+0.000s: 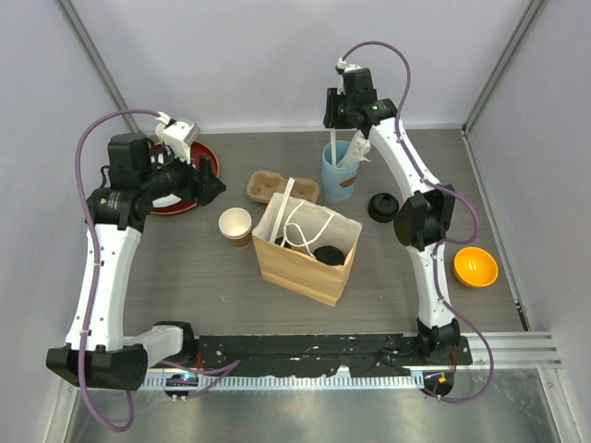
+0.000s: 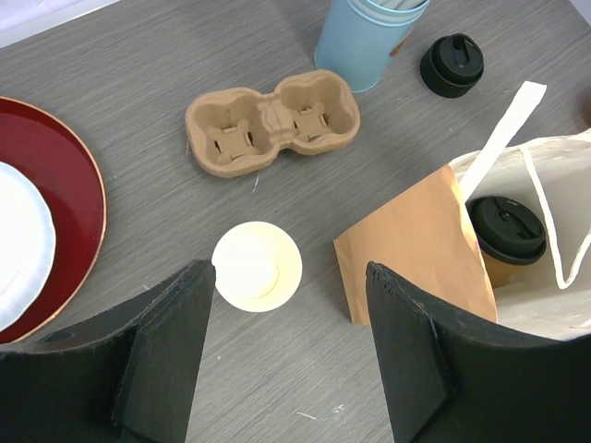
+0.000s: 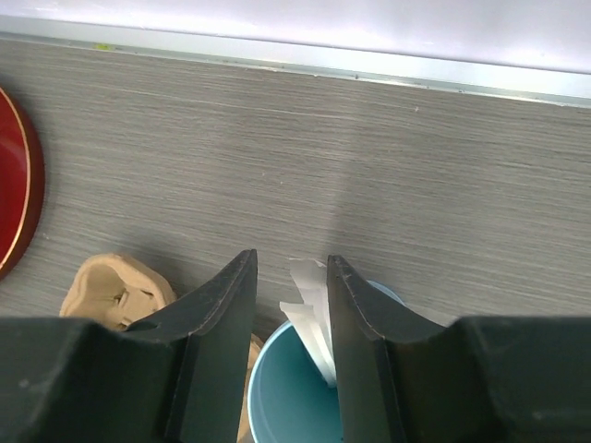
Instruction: Pack the takeout coffee
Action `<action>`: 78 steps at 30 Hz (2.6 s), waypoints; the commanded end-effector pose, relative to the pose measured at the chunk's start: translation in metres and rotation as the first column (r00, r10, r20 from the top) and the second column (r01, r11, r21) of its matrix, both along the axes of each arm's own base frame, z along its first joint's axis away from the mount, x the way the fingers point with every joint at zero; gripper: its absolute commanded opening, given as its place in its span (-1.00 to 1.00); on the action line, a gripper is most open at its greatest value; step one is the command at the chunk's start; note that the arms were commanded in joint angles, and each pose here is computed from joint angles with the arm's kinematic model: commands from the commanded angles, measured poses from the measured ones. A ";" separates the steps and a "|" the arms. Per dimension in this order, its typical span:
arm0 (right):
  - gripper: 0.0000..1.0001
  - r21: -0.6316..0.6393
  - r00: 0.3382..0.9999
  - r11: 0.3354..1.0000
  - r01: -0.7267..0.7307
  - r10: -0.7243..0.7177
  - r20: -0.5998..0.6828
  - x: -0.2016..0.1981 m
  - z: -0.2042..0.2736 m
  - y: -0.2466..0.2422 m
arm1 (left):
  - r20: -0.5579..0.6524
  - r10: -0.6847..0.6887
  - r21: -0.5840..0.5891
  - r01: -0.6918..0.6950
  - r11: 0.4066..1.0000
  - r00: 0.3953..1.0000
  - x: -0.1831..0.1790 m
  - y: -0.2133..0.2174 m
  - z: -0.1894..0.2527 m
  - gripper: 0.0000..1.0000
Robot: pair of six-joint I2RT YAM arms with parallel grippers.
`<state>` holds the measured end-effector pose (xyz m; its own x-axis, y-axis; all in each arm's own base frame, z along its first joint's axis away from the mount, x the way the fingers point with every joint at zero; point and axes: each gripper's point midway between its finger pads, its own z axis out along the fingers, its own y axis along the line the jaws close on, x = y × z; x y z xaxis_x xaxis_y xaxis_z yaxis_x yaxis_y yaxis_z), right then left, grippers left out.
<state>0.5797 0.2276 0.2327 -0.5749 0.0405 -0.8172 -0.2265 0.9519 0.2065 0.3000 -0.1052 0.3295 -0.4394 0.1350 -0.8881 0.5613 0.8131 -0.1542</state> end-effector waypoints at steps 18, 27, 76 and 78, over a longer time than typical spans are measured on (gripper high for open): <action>-0.98 -0.047 0.980 0.999 -0.012 0.021 0.200 0.011 0.061 -0.001 | 0.035 -0.007 0.000 0.007 1.000 0.999 -0.005 0.001 0.008 0.40; -0.98 -0.057 0.959 0.998 -0.020 0.035 0.281 -0.003 0.105 -0.008 | 0.040 -0.005 0.002 0.005 1.000 0.999 -0.006 0.001 0.008 0.40; -0.98 0.364 0.691 0.589 -0.722 0.575 0.438 -0.321 0.248 0.111 | 0.038 0.024 -0.030 -0.023 0.999 0.999 -0.010 0.005 0.002 0.41; -0.98 0.358 0.694 0.596 -0.719 0.582 0.425 -0.317 0.243 0.114 | 0.036 0.028 -0.029 -0.027 0.999 0.999 -0.010 0.006 0.001 0.41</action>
